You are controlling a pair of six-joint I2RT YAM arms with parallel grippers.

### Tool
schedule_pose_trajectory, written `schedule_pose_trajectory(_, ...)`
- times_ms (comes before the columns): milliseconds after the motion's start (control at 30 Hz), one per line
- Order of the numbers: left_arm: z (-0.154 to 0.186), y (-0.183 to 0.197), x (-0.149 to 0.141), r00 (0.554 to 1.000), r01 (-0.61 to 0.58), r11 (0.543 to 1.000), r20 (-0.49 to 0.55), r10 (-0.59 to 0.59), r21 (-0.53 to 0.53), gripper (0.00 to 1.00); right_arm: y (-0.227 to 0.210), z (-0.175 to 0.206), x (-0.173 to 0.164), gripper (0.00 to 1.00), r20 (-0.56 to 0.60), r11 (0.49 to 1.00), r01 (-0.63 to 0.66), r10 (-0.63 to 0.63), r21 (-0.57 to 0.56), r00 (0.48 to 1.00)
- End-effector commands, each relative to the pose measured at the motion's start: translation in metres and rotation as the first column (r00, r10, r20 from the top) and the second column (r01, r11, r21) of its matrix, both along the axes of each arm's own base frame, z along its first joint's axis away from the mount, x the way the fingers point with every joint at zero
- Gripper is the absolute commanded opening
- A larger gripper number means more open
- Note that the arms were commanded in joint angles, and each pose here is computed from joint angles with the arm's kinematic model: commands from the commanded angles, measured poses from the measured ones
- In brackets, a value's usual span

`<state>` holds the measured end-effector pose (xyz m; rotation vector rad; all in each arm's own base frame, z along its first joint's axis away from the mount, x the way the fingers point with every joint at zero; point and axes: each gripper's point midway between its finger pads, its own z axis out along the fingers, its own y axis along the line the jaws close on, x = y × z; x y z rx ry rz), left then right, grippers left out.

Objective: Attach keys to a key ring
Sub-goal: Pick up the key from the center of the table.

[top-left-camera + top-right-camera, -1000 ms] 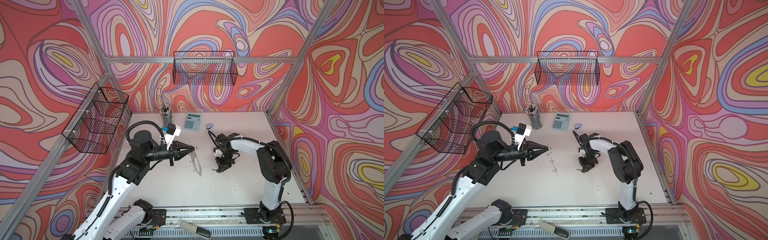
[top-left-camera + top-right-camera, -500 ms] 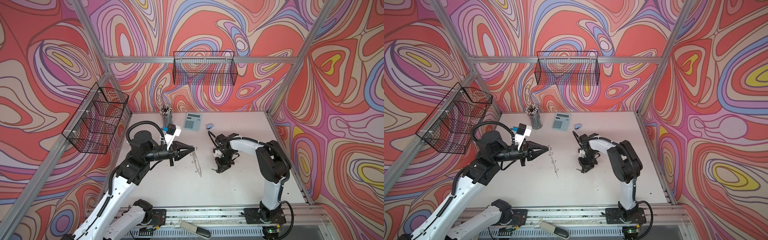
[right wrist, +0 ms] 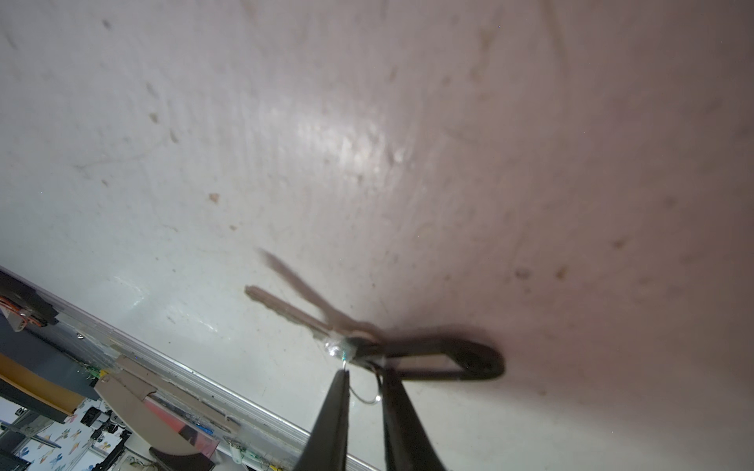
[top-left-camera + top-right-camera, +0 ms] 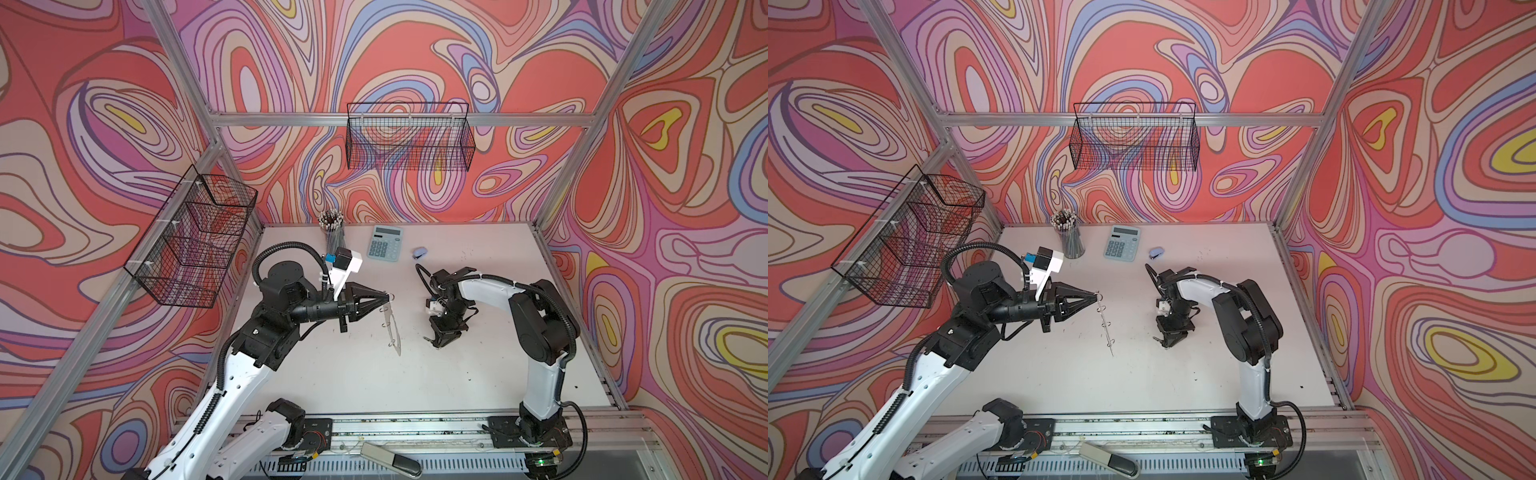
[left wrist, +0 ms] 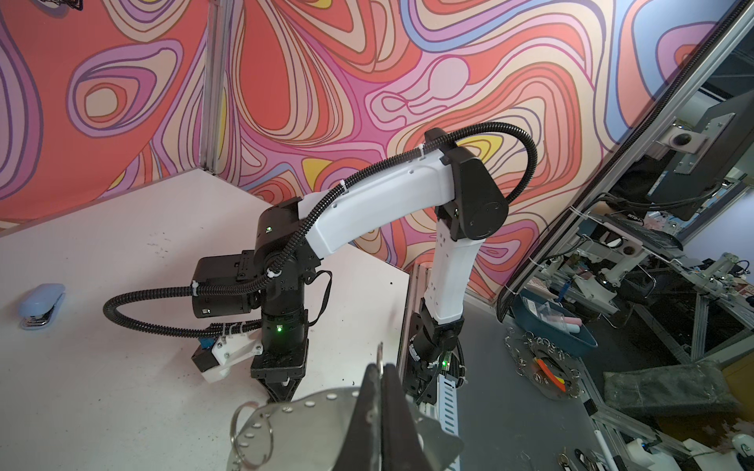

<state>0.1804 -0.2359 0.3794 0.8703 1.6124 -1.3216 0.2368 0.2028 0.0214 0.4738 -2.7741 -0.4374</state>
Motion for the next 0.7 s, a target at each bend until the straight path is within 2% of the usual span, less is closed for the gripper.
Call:
schedule_pose_trajectory(0,0.008,0.000,-0.006,0.999,0.023,0.999,0.046,-0.022,-0.023,0.00,-0.005,0.002,-0.011,0.19,-0.029,1.000,0.005,-0.006,-0.023,1.000)
schedule_pose_trajectory(167,0.008,0.001,-0.008,0.998,0.026,0.999,0.049,-0.025,-0.024,0.00,-0.008,0.001,-0.018,0.21,-0.046,0.999,0.023,-0.024,-0.031,0.999)
schedule_pose_trajectory(533,0.009,0.002,-0.009,0.998,0.023,0.999,0.056,-0.022,-0.027,0.00,-0.007,0.017,0.000,0.21,0.017,0.997,0.054,-0.054,-0.055,0.998)
schedule_pose_trajectory(667,0.009,0.002,-0.009,0.998,0.026,0.999,0.054,-0.025,-0.028,0.00,-0.007,0.015,-0.007,0.22,-0.008,0.997,0.059,-0.059,-0.048,0.998)
